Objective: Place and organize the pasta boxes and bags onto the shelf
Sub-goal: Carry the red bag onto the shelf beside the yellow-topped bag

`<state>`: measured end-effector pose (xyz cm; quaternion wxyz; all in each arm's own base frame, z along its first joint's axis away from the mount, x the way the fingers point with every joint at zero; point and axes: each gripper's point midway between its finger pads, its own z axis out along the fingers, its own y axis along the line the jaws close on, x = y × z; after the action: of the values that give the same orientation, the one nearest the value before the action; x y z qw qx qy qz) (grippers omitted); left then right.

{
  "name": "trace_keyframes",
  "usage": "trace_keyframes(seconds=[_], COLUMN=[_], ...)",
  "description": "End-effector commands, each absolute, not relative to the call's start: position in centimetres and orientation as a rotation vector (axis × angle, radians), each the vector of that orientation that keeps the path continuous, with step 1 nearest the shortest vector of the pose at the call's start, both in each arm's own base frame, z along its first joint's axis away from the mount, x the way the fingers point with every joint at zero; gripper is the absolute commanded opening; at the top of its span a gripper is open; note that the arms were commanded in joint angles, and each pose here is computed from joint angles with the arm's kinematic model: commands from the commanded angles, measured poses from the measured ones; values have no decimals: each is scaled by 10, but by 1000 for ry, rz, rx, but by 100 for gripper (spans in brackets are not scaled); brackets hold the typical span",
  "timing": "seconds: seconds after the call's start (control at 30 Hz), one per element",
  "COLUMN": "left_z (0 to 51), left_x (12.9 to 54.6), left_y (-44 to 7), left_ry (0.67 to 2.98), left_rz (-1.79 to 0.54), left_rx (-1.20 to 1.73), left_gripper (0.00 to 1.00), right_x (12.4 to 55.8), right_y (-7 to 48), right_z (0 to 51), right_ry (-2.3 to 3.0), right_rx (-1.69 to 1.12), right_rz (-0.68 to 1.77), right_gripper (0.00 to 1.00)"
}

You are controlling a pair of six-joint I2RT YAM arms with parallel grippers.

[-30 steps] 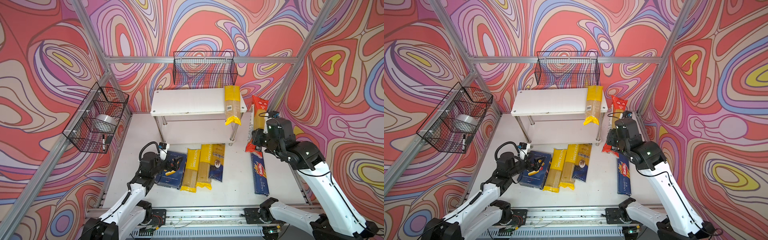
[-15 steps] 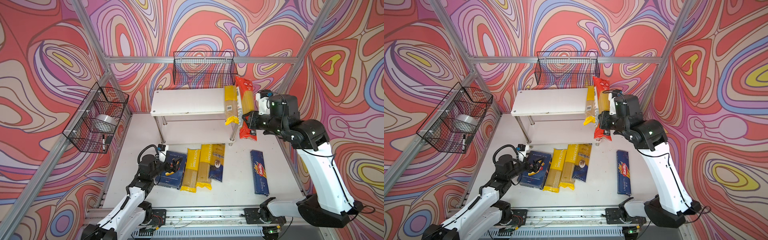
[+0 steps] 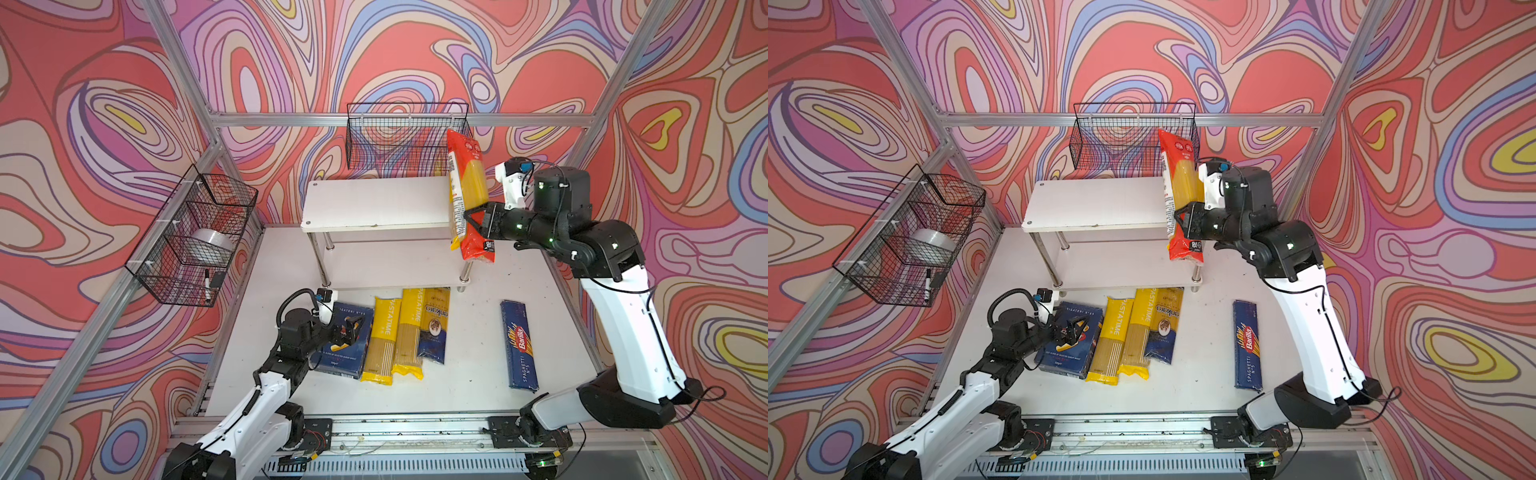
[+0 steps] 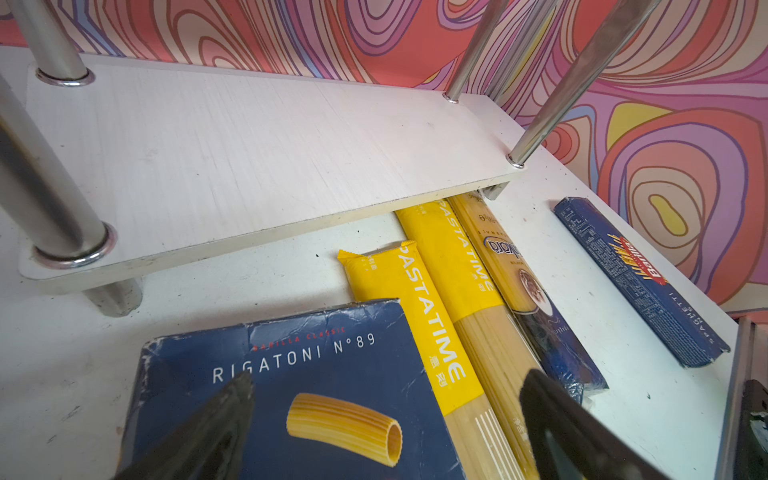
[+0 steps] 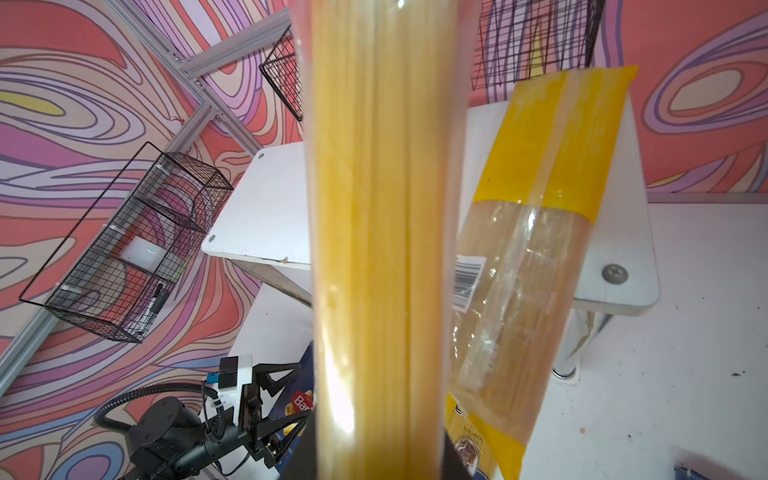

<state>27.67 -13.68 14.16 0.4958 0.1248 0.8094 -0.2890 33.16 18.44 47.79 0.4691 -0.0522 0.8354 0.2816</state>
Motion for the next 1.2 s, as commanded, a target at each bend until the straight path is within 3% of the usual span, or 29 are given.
trace_keyframes(seconds=[0.0,0.5,1.17], left_z=[147,145,143], left_x=[277,278,278], left_y=[-138,-140,-139], left_ry=[1931,1940,1944], left_rz=[-698,-705,-701], left_rx=[319,324,318], left_gripper=[100,100,100], right_x=[342,401,430], right_y=[194,222,231], right_z=[531,515,483], right_ry=[1844,1855,1899], right_rx=[-160,-123,-56], right_rz=[755,751,735], right_gripper=[0,0,0])
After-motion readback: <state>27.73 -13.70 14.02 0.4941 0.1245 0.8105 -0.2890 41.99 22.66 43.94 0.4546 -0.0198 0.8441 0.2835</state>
